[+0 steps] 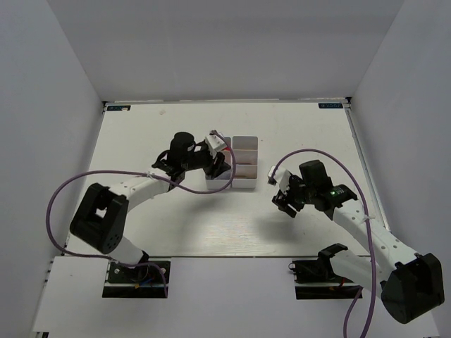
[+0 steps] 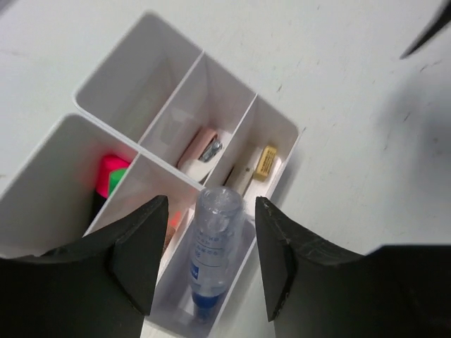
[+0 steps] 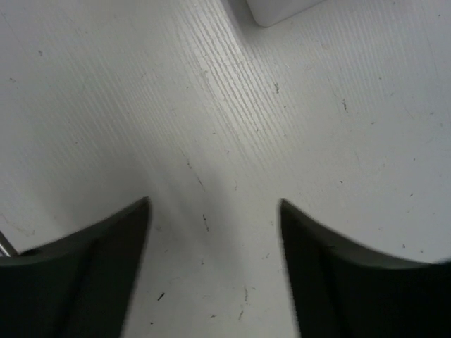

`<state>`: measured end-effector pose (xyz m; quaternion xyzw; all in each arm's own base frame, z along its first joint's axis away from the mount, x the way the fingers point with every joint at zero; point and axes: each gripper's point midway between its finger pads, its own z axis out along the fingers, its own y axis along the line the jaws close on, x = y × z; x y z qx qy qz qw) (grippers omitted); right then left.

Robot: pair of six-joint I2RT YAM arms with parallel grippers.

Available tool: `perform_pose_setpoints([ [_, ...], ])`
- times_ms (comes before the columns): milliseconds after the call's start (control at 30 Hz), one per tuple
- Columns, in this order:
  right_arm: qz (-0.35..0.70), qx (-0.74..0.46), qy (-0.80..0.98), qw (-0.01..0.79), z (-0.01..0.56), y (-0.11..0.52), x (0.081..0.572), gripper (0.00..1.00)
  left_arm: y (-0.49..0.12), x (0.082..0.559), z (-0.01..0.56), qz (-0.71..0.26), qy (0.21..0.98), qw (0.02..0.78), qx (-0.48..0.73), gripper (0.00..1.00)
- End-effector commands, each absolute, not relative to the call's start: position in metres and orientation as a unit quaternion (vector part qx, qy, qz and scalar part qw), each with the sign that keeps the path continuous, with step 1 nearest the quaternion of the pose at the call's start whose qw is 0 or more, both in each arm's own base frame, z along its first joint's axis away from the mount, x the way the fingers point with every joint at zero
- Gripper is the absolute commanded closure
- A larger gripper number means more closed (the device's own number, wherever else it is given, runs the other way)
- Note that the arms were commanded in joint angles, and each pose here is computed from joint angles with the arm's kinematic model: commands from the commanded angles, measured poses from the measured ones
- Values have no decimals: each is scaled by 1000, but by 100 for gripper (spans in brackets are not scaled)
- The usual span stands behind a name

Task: Sort the stationery into containers
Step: Place the stationery in the storage box, then reset both arms

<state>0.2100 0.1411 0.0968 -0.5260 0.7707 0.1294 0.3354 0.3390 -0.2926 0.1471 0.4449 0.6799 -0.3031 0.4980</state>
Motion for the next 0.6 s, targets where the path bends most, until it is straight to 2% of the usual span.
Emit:
perform_pose_setpoints([
  [0,129,-512,769,359,106,145,218,10,-291,326,231,-307,644,563,417,36],
  [67,120,-490,781,367,106,142,223,10,-283,318,230,-313,680,540,384,22],
  [133,112,-469,793,373,106,139,226,10,-269,297,243,-319,708,518,359,0],
  [167,114,-444,802,384,110,141,231,10,-254,285,220,-303,761,467,333,0],
  [233,112,-396,827,383,110,139,236,10,-238,267,224,-304,790,449,287,0],
  [267,113,-388,827,391,119,141,241,10,-220,253,199,-275,831,402,268,0],
  [333,121,-365,840,382,119,144,243,10,-193,240,185,-233,859,392,231,0],
  [367,115,-354,842,391,124,143,248,10,-178,225,168,-211,882,358,223,0],
  [400,117,-346,843,395,125,145,251,10,-166,220,174,-199,878,380,212,0],
  [433,127,-326,847,399,128,148,252,10,-155,210,147,-187,895,352,199,0],
  [567,135,-315,843,414,128,150,254,10,-127,188,114,-166,907,348,169,0],
])
